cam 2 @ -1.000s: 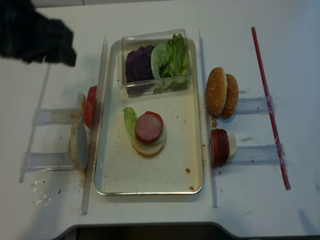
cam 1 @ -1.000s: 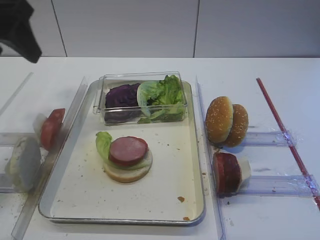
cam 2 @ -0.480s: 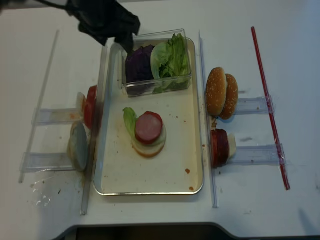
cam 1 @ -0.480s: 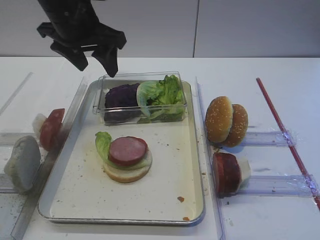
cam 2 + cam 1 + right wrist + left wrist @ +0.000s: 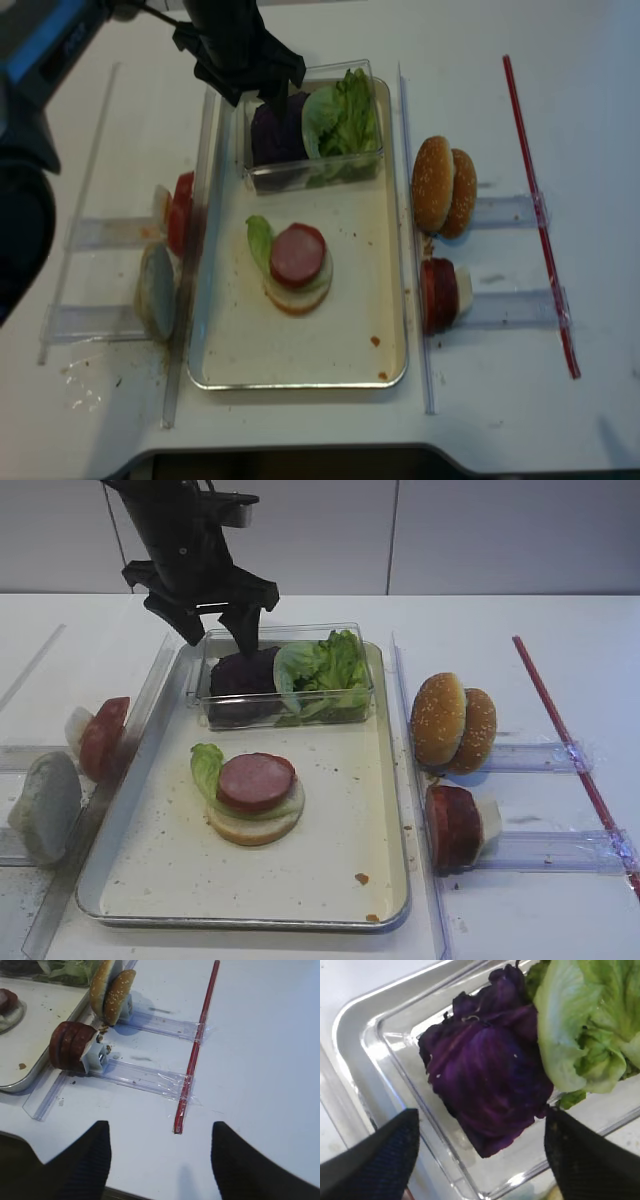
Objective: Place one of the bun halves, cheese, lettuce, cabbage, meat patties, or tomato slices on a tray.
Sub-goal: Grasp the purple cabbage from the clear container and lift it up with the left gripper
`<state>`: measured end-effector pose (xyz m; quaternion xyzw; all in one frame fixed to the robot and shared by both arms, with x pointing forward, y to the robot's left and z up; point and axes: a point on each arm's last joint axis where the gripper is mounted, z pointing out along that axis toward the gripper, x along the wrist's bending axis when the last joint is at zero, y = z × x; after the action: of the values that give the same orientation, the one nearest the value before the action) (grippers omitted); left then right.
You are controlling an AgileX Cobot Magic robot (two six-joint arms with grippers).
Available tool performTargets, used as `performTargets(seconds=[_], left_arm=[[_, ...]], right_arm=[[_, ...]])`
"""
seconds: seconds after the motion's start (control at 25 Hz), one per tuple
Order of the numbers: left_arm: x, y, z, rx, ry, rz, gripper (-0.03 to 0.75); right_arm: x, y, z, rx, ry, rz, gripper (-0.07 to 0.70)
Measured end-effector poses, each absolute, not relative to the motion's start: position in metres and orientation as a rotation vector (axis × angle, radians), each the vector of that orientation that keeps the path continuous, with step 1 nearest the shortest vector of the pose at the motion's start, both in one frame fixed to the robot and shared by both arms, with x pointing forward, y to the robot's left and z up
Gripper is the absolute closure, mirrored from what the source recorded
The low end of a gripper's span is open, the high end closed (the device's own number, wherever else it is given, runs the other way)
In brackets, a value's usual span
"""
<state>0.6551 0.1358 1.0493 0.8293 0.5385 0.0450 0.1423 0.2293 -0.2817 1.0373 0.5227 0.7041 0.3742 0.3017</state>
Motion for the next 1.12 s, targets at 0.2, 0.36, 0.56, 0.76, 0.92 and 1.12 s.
performTargets(seconds=[0.2,0.36,0.56,0.76,0.92,1.12], left_arm=[[0.664,0.130,1.036,2.405,1.540,0.091,0.218],[0.668,0.129,1.028,2.419,1.527,0.083,0.219],[0.671,0.122,1.011,2.445,1.513,0.041,0.219],[0.673,0.122,1.005,2.453,1.515,0.030,0.221],[0.673,0.122,1.004,2.459,1.514,0.033,0.275],[0.673,0.123,1.003,2.472,1.516,0.048,0.406]], right_arm=[[0.229,-0.282,1.037,1.386,1.867,0.992,0.176],[0.229,-0.282,1.037,1.386,1.867,0.992,0.176],[0.229,-0.282,1.037,1.384,1.868,0.992,0.176],[0.229,-0.282,1.037,1.382,1.869,0.991,0.176],[0.229,-0.282,1.037,1.382,1.869,0.991,0.176],[0.229,-0.282,1.037,1.382,1.869,0.991,0.176]])
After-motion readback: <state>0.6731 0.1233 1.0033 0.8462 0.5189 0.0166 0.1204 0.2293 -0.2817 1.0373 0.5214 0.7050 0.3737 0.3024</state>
